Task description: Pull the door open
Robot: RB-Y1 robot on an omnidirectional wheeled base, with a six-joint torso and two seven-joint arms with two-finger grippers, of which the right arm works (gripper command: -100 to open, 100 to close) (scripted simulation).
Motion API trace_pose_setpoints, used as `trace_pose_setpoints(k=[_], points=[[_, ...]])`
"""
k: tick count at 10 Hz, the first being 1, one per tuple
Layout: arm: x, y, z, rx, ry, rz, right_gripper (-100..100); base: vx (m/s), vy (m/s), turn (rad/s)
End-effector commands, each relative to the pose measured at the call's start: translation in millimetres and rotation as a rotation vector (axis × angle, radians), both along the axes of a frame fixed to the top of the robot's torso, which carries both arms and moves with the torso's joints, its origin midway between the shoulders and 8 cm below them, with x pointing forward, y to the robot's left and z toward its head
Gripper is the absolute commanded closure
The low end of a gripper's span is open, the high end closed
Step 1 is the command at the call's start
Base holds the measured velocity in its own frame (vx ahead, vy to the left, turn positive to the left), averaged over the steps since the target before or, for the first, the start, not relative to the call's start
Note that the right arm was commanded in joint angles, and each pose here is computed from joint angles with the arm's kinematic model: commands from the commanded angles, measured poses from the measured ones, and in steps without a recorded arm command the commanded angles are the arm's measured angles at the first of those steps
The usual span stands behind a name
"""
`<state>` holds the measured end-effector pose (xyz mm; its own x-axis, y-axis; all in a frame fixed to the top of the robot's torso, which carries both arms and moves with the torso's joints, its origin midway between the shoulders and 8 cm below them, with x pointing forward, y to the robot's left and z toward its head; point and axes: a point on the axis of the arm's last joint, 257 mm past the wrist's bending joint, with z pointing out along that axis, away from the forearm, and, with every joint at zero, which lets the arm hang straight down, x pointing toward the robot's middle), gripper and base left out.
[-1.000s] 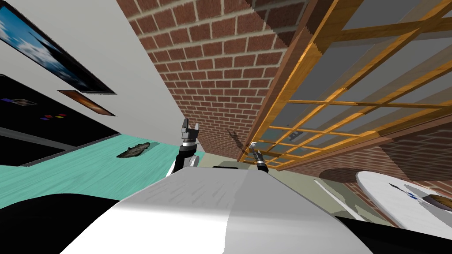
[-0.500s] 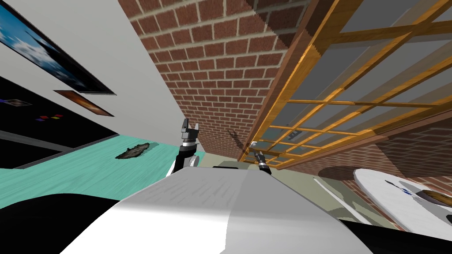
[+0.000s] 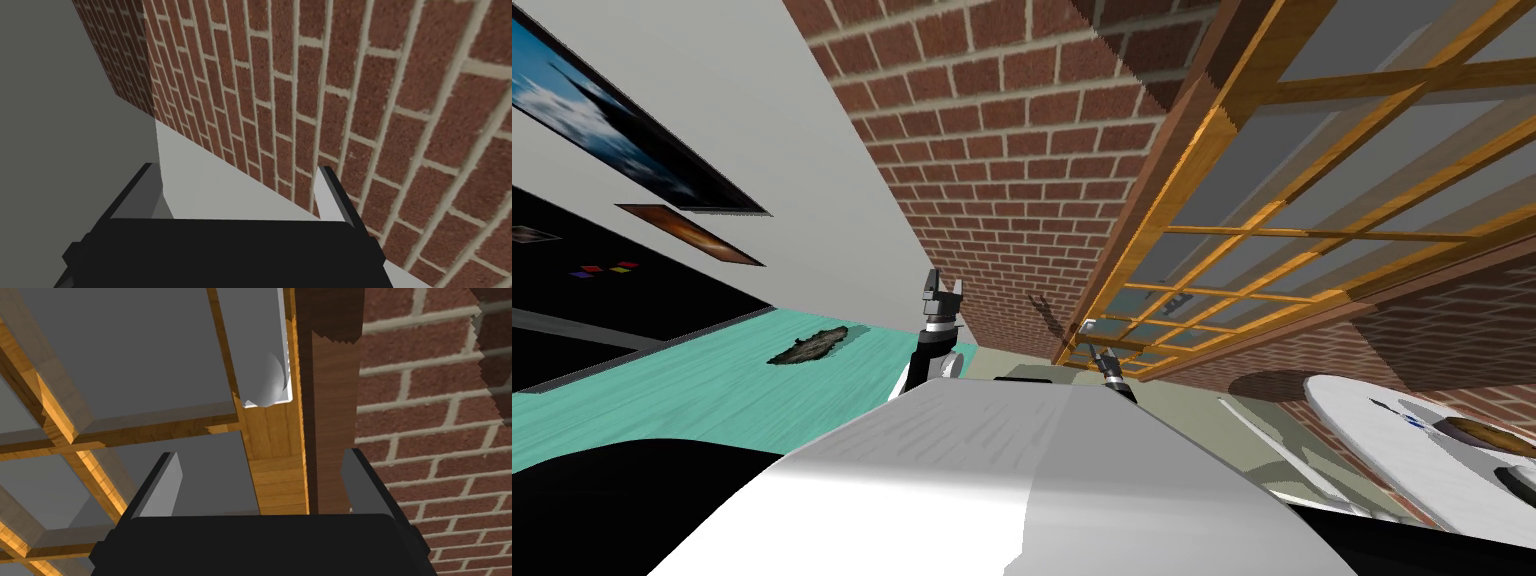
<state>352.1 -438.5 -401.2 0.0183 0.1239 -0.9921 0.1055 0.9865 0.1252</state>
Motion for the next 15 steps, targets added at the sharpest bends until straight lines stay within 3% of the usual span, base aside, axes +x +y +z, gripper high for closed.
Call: trace_pose_setpoints(k=[1,3,4,9,10,11,15], points=[[-8.8,-4.9,1.2,-0.062,0.007,0.005,-100,-0.017,0.063,-0.023],[-18.4,-10.3,1.2,-0.117,0.017,0.010,-100,-0.020,0.049,-0.026],[-14.8,-7.3,1.6,-0.096,0.013,0.008,-100,-0.009,0.020,-0.009],[1.8,-27.9,1.3,-0.103,0.018,-0.104,-100,0.177,-0.086,0.217],[0.7,-25.7,0.5,-0.103,0.016,-0.090,-100,0.080,-0.049,0.027],[0.7,-25.7,0.5,-0.103,0.016,-0.090,100,-0.027,0.021,-0.032],[0.7,-25.7,0.5,-0.103,0.016,-0.090,100,-0.015,0.006,0.001]])
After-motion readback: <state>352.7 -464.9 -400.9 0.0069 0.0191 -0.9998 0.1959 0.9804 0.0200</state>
